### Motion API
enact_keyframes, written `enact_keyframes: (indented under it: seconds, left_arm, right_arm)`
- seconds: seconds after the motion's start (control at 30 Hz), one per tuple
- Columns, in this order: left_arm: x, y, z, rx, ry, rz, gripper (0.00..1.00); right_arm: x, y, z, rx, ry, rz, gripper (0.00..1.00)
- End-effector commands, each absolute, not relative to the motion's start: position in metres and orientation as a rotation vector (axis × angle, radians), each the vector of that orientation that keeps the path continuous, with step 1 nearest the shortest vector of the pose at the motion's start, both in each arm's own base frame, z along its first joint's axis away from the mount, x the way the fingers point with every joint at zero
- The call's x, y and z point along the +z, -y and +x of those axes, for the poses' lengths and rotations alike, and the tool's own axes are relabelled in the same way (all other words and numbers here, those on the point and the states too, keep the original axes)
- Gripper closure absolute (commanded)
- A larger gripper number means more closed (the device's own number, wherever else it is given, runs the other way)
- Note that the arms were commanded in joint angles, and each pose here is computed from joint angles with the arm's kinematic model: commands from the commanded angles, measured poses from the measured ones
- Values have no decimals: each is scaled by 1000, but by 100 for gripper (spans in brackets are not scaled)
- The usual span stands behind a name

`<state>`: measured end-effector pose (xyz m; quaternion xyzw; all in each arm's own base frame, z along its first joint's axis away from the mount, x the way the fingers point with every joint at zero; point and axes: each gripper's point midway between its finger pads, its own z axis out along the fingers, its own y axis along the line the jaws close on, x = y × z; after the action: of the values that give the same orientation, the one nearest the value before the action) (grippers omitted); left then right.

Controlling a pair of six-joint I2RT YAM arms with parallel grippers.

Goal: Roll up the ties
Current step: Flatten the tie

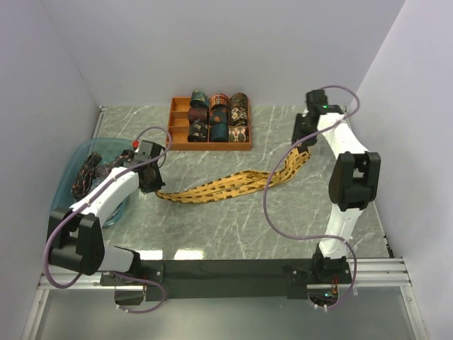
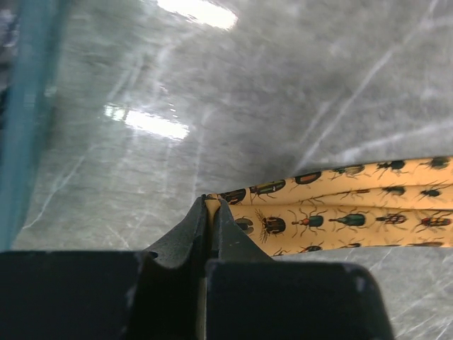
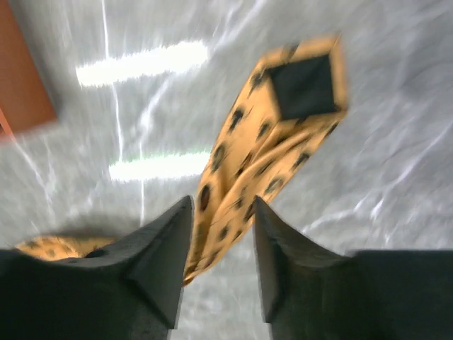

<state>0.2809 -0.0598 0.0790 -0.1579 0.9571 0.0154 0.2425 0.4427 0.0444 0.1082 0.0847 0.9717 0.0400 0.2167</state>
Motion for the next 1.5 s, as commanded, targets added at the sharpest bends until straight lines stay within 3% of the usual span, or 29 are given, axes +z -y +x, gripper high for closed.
enact_keyframes:
  seconds: [0.0,0.2,0.77,1.03,1.27,1.47]
  left_arm:
    - [88,51,280,35,-2577,-503,99]
    - [85,55,277,-13,-2598,-517,99]
    - [84,67,286,-91,-2614,-469,99]
    - [81,100,289,-321,-2659,-422,99]
    - [80,97,294,-297,-2646,-431,99]
    - [86,80,299,-241,-2564,-533,98]
  right_arm:
    - [118,-42,470,282,-2558,328,55]
    - [84,-31,479,412,-2558,464,68]
    - [18,38,475,386,-2607,902,69]
    - [31,97,471,233,-2538,1044,68]
    - [36,141,453,87,-2525,1076,67]
    - [88,104,456,152,-2435,852,64]
